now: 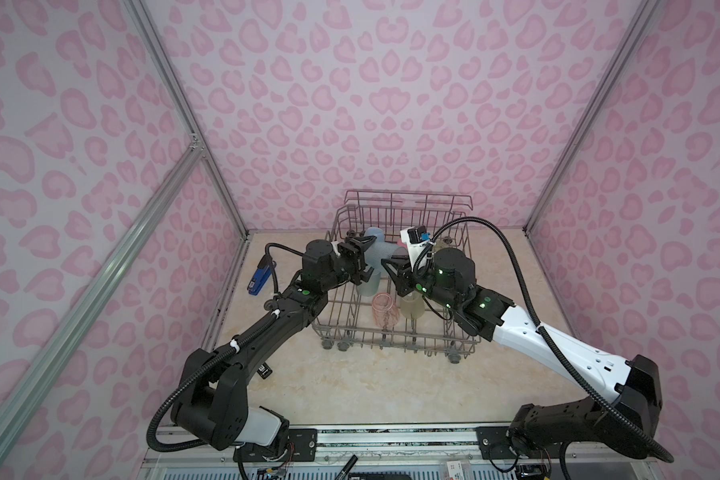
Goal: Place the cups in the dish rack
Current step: 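Carry the teal cup to the left gripper and close left gripper on it, then open right gripper and draw back while left gripper carries cup over rack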
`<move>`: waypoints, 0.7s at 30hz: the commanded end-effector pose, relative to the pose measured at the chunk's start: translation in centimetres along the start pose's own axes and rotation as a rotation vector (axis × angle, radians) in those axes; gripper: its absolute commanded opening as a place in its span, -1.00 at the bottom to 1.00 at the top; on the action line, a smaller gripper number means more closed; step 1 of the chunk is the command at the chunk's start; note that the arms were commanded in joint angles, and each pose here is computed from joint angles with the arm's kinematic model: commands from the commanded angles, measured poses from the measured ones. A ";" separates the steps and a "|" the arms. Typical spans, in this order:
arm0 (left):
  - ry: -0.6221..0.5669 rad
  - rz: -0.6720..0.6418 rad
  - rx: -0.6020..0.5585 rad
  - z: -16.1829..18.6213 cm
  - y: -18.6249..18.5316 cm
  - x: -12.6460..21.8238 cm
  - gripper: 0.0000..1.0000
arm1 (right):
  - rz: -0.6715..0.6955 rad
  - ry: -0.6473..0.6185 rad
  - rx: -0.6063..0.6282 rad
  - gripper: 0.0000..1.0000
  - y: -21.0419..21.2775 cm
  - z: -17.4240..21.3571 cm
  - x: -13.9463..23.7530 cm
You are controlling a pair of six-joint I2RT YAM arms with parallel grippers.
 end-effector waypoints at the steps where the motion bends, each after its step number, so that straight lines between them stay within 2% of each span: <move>1: -0.052 0.008 -0.072 -0.2 -0.5 0.7 0.32 | -0.018 -0.019 -0.005 -0.41 0.2 -0.2 0.3; 11: -0.248 -0.155 -0.301 -1.9 0.9 2.8 0.31 | 0.029 -0.030 -0.028 -0.35 -1.7 0.2 1.9; 21: -0.445 -0.331 -0.584 -3.2 1.2 6.1 0.30 | 0.078 -0.026 -0.043 -0.34 -3.2 1.0 3.1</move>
Point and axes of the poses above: each gripper's point midway between its finger pads, its own x axis back along the fingers, its own y axis along the line the jaws close on, z = x × y, the point moved 7 cm from there along x, back along the fingers, and after that the axes turned 3 degrees about -x, right-handed, at the moved point
